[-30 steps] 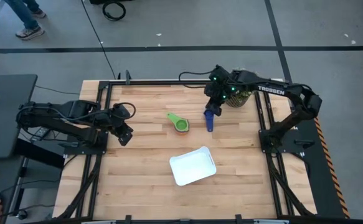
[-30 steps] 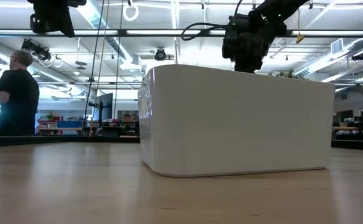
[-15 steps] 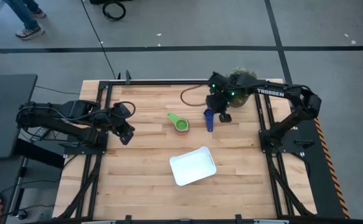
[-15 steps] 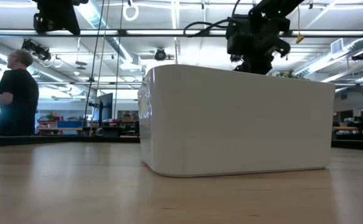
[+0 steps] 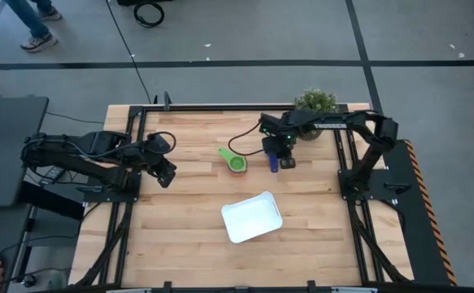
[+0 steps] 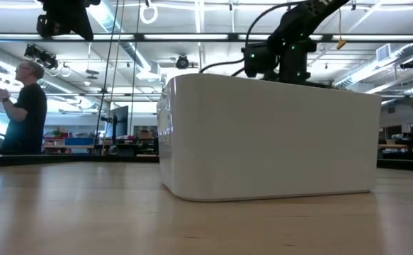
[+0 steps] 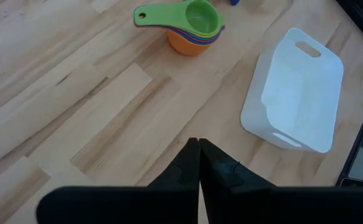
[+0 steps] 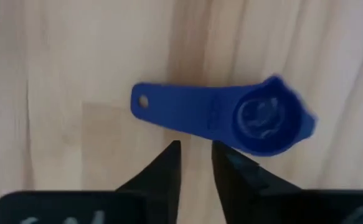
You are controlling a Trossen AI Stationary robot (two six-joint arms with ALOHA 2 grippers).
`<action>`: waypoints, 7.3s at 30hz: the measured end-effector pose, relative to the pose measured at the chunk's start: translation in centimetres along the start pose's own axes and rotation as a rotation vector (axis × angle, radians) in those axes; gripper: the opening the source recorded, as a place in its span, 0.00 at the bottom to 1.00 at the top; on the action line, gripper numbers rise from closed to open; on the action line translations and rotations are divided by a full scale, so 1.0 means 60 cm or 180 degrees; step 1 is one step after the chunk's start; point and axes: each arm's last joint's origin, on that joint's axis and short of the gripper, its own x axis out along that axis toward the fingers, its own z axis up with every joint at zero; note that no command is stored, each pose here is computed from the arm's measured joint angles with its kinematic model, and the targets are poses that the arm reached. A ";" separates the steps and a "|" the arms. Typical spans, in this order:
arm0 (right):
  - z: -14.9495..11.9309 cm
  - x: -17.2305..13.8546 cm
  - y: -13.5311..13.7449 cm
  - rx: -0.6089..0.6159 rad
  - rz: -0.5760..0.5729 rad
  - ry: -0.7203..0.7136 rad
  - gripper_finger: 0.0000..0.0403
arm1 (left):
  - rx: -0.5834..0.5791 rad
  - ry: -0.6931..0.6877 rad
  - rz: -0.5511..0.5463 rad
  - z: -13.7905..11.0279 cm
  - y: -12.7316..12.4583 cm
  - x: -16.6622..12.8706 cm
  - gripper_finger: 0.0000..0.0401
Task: Nest measuring cups in basket
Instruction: Stack the violet measuring cup into the green measuring cup, then put the nested measuring cups into the white bin
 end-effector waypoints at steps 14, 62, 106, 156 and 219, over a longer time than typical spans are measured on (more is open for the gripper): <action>0.007 0.013 0.005 0.0184 0.0156 -0.0003 0.41 | 0.0003 0.0000 0.0001 0.000 0.000 0.000 0.02; -0.029 0.047 -0.051 -0.2105 -0.0182 -0.0079 0.40 | -0.0041 -0.0061 -0.0073 0.003 -0.004 0.000 0.02; 0.086 -0.050 0.023 0.1157 -0.0250 -0.0268 0.03 | 0.0257 0.0137 0.0201 -0.008 0.010 0.000 0.02; 0.293 -0.006 0.097 0.2863 -0.0368 -0.0469 0.03 | 0.1003 -0.0053 0.0455 -0.004 0.014 -0.001 0.02; 0.218 -0.059 0.103 0.1420 0.0150 0.0873 0.01 | 0.1747 0.0338 0.0477 0.000 -0.011 0.049 0.02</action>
